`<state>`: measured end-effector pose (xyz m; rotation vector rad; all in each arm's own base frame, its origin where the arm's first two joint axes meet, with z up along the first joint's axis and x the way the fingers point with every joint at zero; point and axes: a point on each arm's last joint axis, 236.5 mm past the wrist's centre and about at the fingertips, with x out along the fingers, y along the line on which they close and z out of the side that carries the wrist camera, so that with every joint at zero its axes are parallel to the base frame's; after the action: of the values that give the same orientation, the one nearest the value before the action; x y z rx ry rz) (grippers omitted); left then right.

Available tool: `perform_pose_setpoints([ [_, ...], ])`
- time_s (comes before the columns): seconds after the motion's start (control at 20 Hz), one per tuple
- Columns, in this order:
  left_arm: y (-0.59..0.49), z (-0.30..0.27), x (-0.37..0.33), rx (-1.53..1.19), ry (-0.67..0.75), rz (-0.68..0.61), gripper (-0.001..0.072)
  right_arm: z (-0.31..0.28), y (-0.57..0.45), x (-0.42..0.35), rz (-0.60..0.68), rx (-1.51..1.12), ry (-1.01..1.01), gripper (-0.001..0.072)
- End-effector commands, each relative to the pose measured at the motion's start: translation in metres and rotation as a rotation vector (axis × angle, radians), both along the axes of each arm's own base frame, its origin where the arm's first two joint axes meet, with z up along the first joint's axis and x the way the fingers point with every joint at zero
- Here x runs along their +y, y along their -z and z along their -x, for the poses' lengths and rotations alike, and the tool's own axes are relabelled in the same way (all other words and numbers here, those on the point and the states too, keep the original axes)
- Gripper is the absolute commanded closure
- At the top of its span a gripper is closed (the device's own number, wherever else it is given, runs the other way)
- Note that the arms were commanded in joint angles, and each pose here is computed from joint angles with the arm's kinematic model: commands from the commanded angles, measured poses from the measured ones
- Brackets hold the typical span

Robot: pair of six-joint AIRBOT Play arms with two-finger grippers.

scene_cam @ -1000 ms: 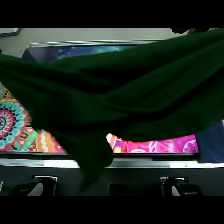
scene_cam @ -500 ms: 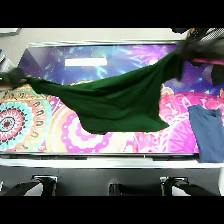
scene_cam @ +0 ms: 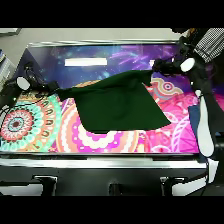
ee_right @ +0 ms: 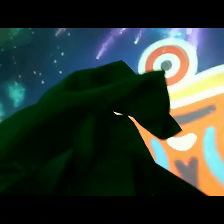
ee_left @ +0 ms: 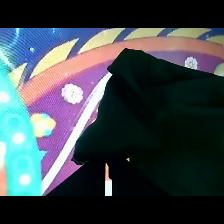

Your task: Fold the clothes and pants, and hang the long-sleeved shirts on hangers.

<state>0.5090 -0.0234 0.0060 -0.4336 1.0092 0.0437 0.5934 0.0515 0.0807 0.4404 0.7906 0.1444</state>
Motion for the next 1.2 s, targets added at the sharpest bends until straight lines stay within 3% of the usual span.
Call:
perform_pose_setpoints([
  [0.0, 0.008, 0.000, -0.003, 0.027, 0.028, -0.002, 0.0692, 0.053, 0.010, -0.055, 0.052, 0.192, -0.035, 0.0295],
  [0.2, 0.011, 0.013, -0.006, 0.085, 0.066, -0.007, 0.0692, 0.131, 0.038, -0.127, -0.052, 0.465, 0.040, 0.0295],
  [0.35, 0.015, 0.020, -0.008, 0.120, 0.076, -0.004, 0.0692, 0.189, 0.085, -0.120, -0.139, 0.653, 0.031, 0.0265],
  [0.4, 0.016, 0.023, -0.009, 0.130, 0.079, -0.002, 0.0692, 0.206, 0.099, -0.111, -0.154, 0.696, 0.013, 0.0216],
  [0.55, 0.018, 0.028, -0.010, 0.154, 0.085, 0.000, 0.0692, 0.239, 0.130, -0.092, -0.178, 0.768, -0.002, 0.0218],
  [1.15, 0.019, 0.028, -0.010, 0.156, 0.085, 0.001, 0.0692, 0.232, 0.177, -0.086, -0.187, 0.647, 0.062, 0.0223],
])
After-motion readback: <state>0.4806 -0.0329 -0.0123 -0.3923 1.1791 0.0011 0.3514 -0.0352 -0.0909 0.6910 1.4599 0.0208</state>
